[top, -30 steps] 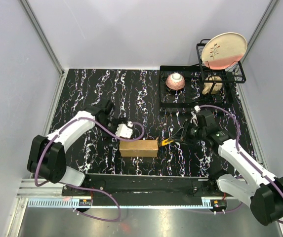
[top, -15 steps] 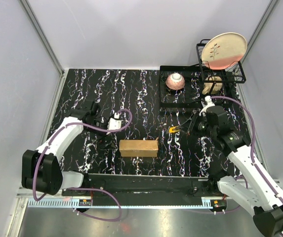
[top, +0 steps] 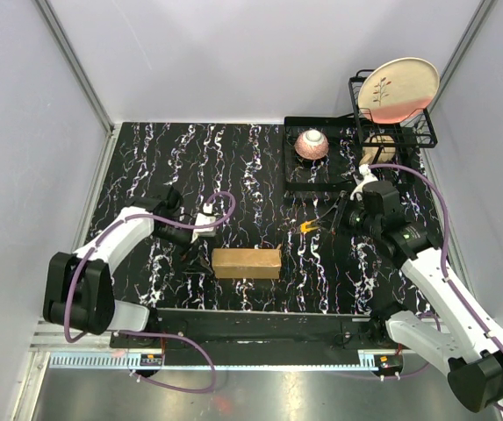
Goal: Unpack the express box
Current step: Adjust the express box at the center of the board.
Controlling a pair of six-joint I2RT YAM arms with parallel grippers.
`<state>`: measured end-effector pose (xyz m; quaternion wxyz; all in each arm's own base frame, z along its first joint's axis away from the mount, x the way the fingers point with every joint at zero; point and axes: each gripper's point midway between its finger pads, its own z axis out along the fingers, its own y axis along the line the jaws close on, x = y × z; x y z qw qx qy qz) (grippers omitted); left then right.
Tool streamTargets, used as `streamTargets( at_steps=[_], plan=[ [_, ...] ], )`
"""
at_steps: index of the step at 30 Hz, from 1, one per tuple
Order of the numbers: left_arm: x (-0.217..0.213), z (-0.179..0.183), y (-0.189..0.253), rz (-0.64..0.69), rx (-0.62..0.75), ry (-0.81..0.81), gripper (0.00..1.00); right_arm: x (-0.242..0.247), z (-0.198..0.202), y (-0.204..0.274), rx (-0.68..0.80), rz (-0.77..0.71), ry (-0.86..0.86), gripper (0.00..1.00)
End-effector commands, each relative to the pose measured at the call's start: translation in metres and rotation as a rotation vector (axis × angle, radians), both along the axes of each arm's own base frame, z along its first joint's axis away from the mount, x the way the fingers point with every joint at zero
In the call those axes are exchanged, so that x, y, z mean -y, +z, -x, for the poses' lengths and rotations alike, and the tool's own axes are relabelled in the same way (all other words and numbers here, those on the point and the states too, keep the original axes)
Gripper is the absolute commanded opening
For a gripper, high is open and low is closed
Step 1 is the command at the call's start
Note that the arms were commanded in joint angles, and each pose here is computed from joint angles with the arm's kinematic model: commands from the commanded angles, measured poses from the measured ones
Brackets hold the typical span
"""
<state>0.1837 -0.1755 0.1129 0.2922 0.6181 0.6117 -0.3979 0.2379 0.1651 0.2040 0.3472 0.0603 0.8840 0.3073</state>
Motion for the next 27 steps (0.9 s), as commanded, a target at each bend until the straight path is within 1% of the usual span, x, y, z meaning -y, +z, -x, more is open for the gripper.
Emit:
streamTargets(
  at_steps=[1, 4, 7, 10, 12, 13, 14, 16, 17, 19, 22, 25, 27],
  plan=[
    [0.010, 0.002, 0.002, 0.078, 0.002, -0.051, 0.99, 0.003, -0.011, 0.020, 0.070, 0.009, -0.013, 0.00],
    [0.010, 0.000, -0.002, 0.066, 0.001, -0.042, 0.99, 0.002, -0.012, 0.021, 0.070, 0.007, -0.011, 0.00],
    [0.011, -0.009, -0.004, 0.055, 0.002, -0.018, 0.99, 0.000, -0.013, 0.021, 0.068, -0.001, -0.006, 0.00],
    [0.013, -0.009, -0.010, 0.031, -0.022, -0.020, 0.99, 0.000, -0.013, 0.022, 0.071, -0.005, -0.005, 0.00],
    [0.016, -0.009, -0.015, 0.007, -0.008, -0.036, 0.99, -0.001, -0.013, 0.024, 0.074, -0.007, -0.002, 0.00],
    [0.017, -0.008, -0.018, -0.010, -0.028, -0.023, 0.99, -0.001, -0.012, 0.023, 0.073, -0.008, -0.001, 0.00],
    [0.020, -0.012, -0.021, -0.032, 0.000, -0.027, 0.99, -0.002, -0.012, 0.024, 0.074, -0.010, 0.000, 0.00],
    [0.023, -0.012, -0.025, -0.062, -0.008, -0.006, 0.99, -0.002, -0.012, 0.025, 0.075, -0.012, 0.001, 0.00],
    [0.025, -0.019, -0.029, -0.090, 0.036, 0.003, 0.99, -0.002, -0.012, 0.026, 0.078, -0.015, 0.001, 0.00],
    [0.026, -0.023, -0.034, -0.124, 0.051, 0.029, 0.99, -0.003, -0.011, 0.027, 0.076, -0.019, 0.004, 0.00],
    [0.030, -0.022, -0.040, -0.162, 0.051, 0.036, 0.99, -0.003, -0.010, 0.030, 0.081, -0.026, 0.007, 0.00],
    [0.029, -0.024, -0.054, -0.274, 0.077, 0.036, 0.99, -0.004, -0.010, 0.031, 0.082, -0.031, 0.007, 0.00],
    [0.035, -0.021, -0.056, -0.288, 0.079, 0.020, 0.99, -0.004, -0.010, 0.032, 0.084, -0.033, 0.009, 0.00]
  ],
)
